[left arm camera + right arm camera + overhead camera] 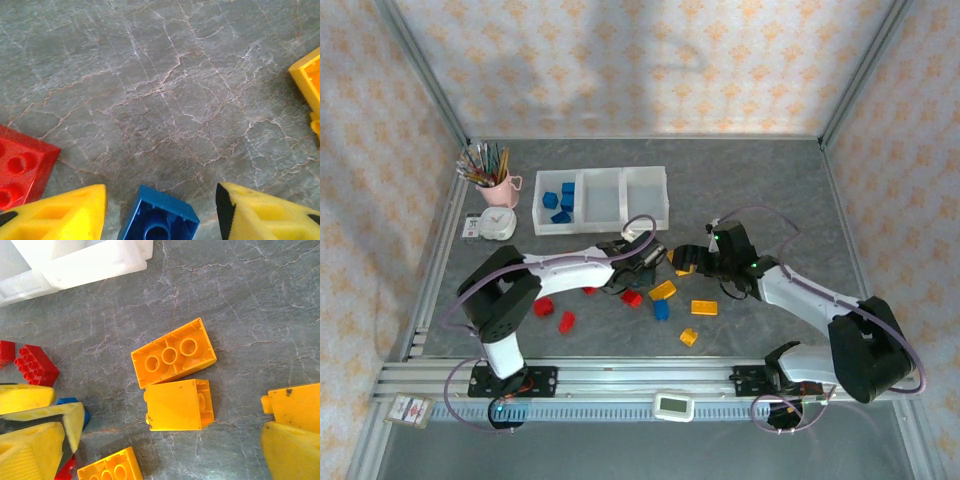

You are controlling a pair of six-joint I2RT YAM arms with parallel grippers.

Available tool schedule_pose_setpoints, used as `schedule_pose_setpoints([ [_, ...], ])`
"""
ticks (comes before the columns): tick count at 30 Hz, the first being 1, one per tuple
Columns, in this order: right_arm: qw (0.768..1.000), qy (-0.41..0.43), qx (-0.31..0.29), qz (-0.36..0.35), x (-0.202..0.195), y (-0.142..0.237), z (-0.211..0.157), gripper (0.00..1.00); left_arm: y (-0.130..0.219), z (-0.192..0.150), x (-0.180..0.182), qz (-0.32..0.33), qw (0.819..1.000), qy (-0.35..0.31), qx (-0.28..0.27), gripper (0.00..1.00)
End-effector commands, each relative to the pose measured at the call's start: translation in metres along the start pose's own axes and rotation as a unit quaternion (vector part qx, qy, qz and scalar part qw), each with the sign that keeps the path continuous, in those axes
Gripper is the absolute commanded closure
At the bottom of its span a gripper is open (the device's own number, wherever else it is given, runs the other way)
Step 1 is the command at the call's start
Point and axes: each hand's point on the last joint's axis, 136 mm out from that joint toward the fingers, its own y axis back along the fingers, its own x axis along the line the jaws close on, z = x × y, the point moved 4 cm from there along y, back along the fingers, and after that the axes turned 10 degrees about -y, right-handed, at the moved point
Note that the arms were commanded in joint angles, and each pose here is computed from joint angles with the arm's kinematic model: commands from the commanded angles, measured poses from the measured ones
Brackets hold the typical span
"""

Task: Sort the legos into containers by color
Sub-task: Pick up the lego from the center of the table.

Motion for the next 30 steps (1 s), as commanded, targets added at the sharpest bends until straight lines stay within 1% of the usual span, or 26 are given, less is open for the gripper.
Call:
schedule_pose_setpoints([
  [1, 1.000, 0.003, -0.011, -0.002, 0.000, 0.005, 0.004, 0.00, -0.004, 0.002, -0.003, 0.006, 1.000, -0.018, 0.005, 0.43],
  [5, 1.000, 0.003, -0.011, -0.003, -0.001, 0.004, 0.003, 0.00, -0.012, -0.003, -0.003, 0.008, 1.000, -0.023, 0.014, 0.45],
  [10, 1.000, 0.003, -0.011, -0.001, 0.000, 0.004, 0.004, 0.00, -0.017, -0.007, -0.002, 0.012, 0.999, -0.026, 0.019, 0.56],
  [15, 1.000, 0.008, -0.015, 0.000, 0.003, 0.006, 0.007, 0.00, -0.012, -0.006, 0.002, 0.018, 0.999, -0.025, 0.012, 0.66],
  [20, 0.999, 0.023, -0.017, 0.017, 0.014, 0.011, 0.013, 0.00, 0.003, 0.002, 0.008, 0.023, 0.999, -0.018, -0.013, 0.71],
  [26, 0.998, 0.042, -0.022, 0.050, 0.035, 0.020, 0.023, 0.00, 0.031, 0.020, 0.021, 0.027, 0.998, 0.008, -0.053, 0.71],
  [30, 0.996, 0.053, -0.026, 0.066, 0.052, 0.020, 0.030, 0.00, 0.054, 0.039, 0.049, 0.055, 0.994, 0.034, -0.087, 0.71],
])
